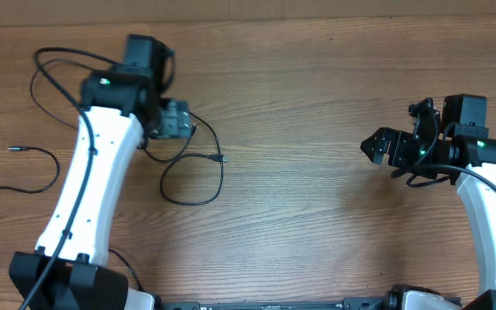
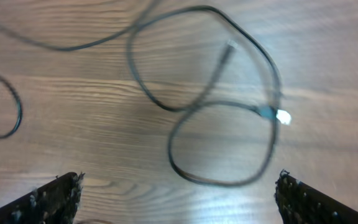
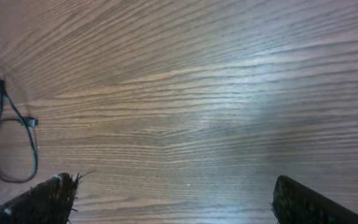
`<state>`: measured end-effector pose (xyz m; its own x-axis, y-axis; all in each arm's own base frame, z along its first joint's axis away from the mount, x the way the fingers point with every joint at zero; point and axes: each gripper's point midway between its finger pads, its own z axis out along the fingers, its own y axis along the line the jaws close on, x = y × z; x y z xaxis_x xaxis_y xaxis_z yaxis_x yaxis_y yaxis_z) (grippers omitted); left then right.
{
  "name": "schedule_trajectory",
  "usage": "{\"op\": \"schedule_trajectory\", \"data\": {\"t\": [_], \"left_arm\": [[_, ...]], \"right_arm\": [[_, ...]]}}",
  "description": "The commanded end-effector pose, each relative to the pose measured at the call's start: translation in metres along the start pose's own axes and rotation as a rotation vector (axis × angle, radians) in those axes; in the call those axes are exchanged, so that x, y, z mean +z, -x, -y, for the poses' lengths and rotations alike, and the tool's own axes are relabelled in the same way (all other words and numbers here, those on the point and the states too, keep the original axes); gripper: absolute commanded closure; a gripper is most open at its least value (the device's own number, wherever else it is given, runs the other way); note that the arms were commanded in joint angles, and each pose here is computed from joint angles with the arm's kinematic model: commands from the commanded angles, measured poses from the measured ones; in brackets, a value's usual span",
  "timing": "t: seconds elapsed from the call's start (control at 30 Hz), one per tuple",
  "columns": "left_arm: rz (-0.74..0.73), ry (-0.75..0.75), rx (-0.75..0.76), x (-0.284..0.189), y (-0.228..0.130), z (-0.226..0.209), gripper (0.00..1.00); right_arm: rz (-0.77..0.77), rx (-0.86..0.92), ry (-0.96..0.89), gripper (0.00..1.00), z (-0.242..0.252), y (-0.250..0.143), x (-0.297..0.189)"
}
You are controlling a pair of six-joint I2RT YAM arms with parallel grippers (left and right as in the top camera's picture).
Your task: Untangle cables
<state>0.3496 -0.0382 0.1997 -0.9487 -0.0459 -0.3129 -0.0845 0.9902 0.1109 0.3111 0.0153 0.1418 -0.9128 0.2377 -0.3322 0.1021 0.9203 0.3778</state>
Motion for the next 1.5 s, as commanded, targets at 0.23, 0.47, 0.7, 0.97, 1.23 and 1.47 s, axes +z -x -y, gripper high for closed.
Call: {"op": "schedule_trajectory", "data": {"t": [0.23, 0.47, 0.7, 0.97, 1.23, 1.47], "left_arm": [[0.037, -0.211, 0.181, -0.037, -0.023, 0.079, 0.0], [0.029, -0.214, 0.093, -0.037, -0.023, 0.079, 0.0], [0.027, -0.213, 0.092, -0.037, -0.023, 0.079, 0.0], [0.027, -0.212, 0.092, -0.037, -0.023, 0.079, 0.0], [0.027, -0.212, 0.092, -0.037, -0.023, 0.079, 0.0], [0.027, -0.212, 0.092, -0.037, -0.023, 0.079, 0.0]], "right_arm": [[0.194, -0.088, -0.214, 0.0, -0.024, 0.039, -0.085], [0.321, -0.099, -0.327, 0.0, -0.027, 0.027, -0.13], [0.355, -0.104, -0.314, 0.0, -0.03, 0.024, -0.14], [0.31, -0.099, -0.326, 0.0, -0.027, 0.024, -0.129], [0.268, -0.095, -0.337, 0.0, -0.023, 0.026, -0.116], [0.235, -0.091, -0.346, 0.0, -0.02, 0.028, -0.106]]}}
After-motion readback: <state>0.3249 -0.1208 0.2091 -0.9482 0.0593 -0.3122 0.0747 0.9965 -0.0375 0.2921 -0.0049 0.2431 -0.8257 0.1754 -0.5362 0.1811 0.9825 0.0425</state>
